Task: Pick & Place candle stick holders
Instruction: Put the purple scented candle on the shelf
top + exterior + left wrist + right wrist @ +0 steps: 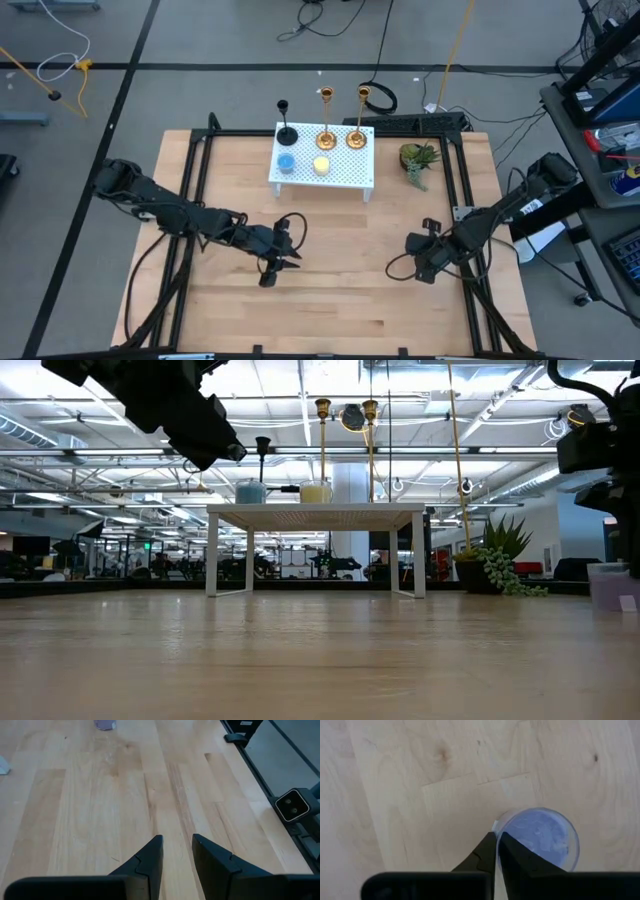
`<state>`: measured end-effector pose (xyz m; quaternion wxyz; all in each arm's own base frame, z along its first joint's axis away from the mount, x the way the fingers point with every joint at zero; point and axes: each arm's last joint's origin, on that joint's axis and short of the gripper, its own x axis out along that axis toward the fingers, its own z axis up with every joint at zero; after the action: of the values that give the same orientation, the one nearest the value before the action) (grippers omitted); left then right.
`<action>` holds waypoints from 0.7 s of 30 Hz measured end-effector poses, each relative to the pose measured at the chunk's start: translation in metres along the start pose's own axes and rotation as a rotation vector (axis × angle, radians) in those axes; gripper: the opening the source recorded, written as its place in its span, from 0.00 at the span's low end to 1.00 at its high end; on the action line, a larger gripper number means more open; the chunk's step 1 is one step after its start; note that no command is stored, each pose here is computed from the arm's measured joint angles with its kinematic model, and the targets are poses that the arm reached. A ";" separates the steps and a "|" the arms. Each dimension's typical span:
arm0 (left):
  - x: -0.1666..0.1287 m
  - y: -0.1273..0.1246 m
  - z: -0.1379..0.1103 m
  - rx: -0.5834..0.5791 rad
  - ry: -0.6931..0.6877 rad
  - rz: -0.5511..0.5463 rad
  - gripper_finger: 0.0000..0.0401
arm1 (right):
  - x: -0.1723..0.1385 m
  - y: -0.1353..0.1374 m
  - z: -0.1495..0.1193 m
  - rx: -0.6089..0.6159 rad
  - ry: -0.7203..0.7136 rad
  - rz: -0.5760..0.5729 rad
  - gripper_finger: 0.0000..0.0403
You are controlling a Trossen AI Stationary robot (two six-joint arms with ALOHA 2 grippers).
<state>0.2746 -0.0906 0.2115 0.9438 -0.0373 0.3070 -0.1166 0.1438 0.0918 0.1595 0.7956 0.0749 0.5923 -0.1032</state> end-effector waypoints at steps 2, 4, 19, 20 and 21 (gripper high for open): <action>0.000 0.000 0.000 -0.010 -0.002 -0.001 0.28 | 0.000 0.001 0.001 0.012 -0.007 0.007 0.02; -0.002 -0.002 0.001 -0.033 -0.004 -0.007 0.28 | 0.000 0.001 0.002 0.039 -0.013 0.026 0.03; -0.078 -0.030 0.020 0.008 -0.179 -0.077 0.28 | -0.056 0.034 0.065 0.052 -0.783 0.597 0.01; -0.082 -0.031 0.021 0.011 -0.191 -0.070 0.28 | -0.062 0.034 0.069 0.014 -0.849 0.616 0.00; -0.085 -0.031 0.021 0.017 -0.198 -0.060 0.28 | -0.067 0.034 0.074 -0.020 -0.912 0.624 0.00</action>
<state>0.2140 -0.0999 0.2814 0.9659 -0.0498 0.2098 -0.1431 0.2019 0.1115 0.2450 0.9650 0.1873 0.1384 0.1211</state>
